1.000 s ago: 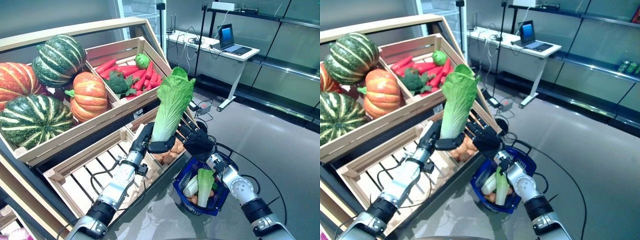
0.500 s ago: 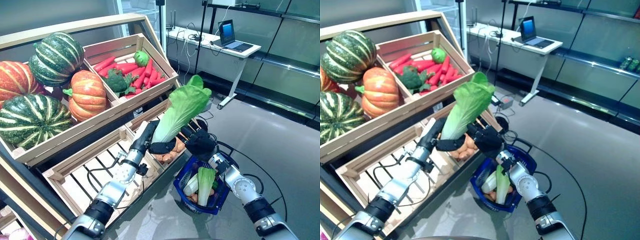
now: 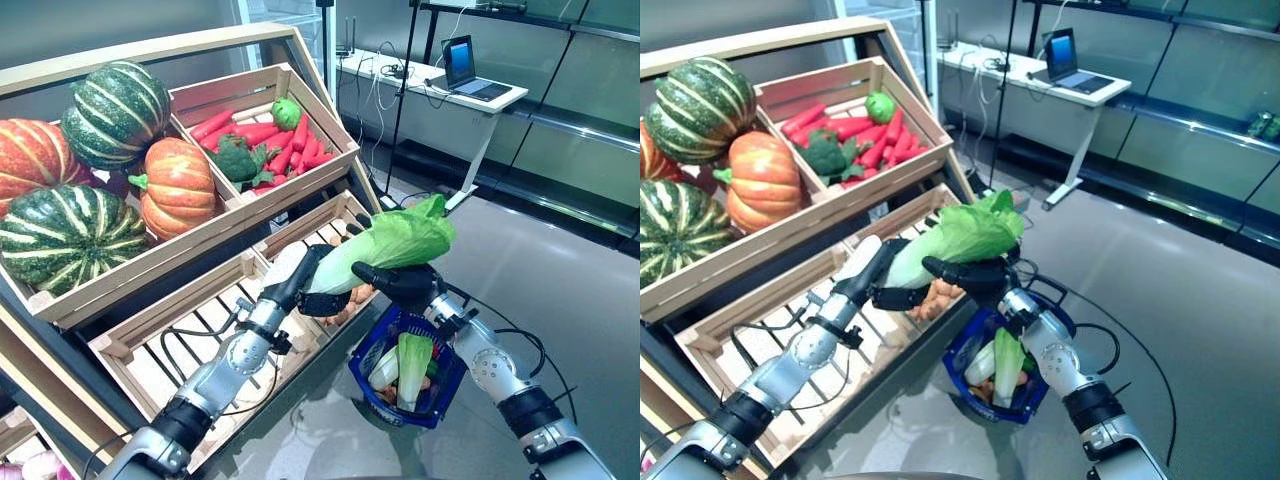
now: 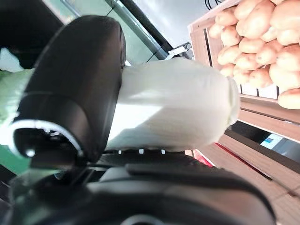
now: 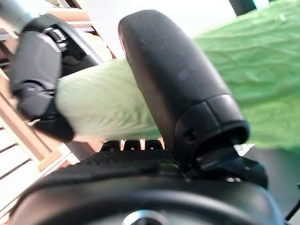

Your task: Put vegetables into the basket

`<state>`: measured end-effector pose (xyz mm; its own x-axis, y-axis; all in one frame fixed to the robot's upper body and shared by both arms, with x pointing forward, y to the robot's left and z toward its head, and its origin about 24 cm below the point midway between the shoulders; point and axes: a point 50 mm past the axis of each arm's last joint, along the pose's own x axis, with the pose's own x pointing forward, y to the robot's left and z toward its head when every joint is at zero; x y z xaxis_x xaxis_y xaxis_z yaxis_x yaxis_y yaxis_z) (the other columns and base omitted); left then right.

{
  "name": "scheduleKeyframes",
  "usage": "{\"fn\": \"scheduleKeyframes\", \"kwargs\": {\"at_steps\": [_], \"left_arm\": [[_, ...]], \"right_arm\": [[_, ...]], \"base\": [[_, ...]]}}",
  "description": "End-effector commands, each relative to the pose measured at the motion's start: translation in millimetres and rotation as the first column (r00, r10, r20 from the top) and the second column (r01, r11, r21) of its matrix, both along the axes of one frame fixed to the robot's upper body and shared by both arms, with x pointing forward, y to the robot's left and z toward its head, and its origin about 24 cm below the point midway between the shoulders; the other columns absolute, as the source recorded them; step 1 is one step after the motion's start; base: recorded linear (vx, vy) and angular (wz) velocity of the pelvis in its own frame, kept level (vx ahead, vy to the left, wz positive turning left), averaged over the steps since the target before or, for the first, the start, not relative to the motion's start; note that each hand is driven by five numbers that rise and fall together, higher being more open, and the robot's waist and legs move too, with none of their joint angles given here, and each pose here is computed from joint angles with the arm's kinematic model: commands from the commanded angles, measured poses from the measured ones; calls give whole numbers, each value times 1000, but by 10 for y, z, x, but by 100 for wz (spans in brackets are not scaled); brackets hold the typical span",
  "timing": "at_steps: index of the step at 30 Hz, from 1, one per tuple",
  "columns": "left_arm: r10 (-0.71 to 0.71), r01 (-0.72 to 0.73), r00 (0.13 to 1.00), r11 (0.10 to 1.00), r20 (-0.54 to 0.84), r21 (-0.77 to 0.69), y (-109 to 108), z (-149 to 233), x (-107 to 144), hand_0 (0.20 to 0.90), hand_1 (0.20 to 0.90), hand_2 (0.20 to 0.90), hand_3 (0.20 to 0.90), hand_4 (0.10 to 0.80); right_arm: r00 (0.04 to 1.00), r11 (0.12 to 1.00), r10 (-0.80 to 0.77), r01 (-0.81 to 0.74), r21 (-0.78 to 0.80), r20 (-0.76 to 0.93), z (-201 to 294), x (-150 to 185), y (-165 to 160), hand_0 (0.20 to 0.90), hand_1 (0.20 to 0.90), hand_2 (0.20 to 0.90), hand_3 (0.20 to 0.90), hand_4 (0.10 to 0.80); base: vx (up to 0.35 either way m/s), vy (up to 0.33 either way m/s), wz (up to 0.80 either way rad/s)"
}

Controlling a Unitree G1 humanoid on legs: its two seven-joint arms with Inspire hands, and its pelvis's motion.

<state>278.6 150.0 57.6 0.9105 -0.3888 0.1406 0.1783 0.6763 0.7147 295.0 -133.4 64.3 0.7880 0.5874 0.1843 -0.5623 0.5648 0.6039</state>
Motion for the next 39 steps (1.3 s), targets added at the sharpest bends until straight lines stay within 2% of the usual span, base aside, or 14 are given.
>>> {"fn": "scheduleKeyframes", "kwargs": {"at_steps": [1,6,11,26,27,28,39], "left_arm": [[-297,278,941,952,162,130,-374,268,-52,300,300,300,300,400],[-313,299,944,945,101,132,-400,135,-115,300,300,300,300,400],[-298,291,953,952,61,100,-423,55,-146,300,300,300,300,400],[-260,256,965,963,32,87,-384,10,-121,300,300,300,300,400],[-259,255,965,963,33,87,-385,10,-119,300,300,300,300,400],[-259,255,965,963,35,87,-385,13,-116,300,300,300,300,400],[-261,255,963,963,70,84,-394,82,-92,300,300,300,300,400]], "right_arm": [[803,958,-126,-53,281,583,1498,200,245,900,900,900,900,800],[713,928,-306,76,365,630,1689,177,83,900,900,900,900,800],[628,883,-409,91,460,662,1868,85,9,900,900,900,900,800],[678,891,-344,18,453,650,1813,45,114,900,900,900,900,800],[684,895,-333,12,446,650,1803,47,126,408,408,408,408,472],[687,897,-326,9,442,649,1793,50,133,300,300,300,300,400],[731,902,-298,6,431,614,1695,94,131,300,300,300,300,400]], "base": [[0,0,0],[-4,-1,3],[-4,-1,2],[0,0,0],[0,0,0],[0,0,0],[0,0,0]]}}
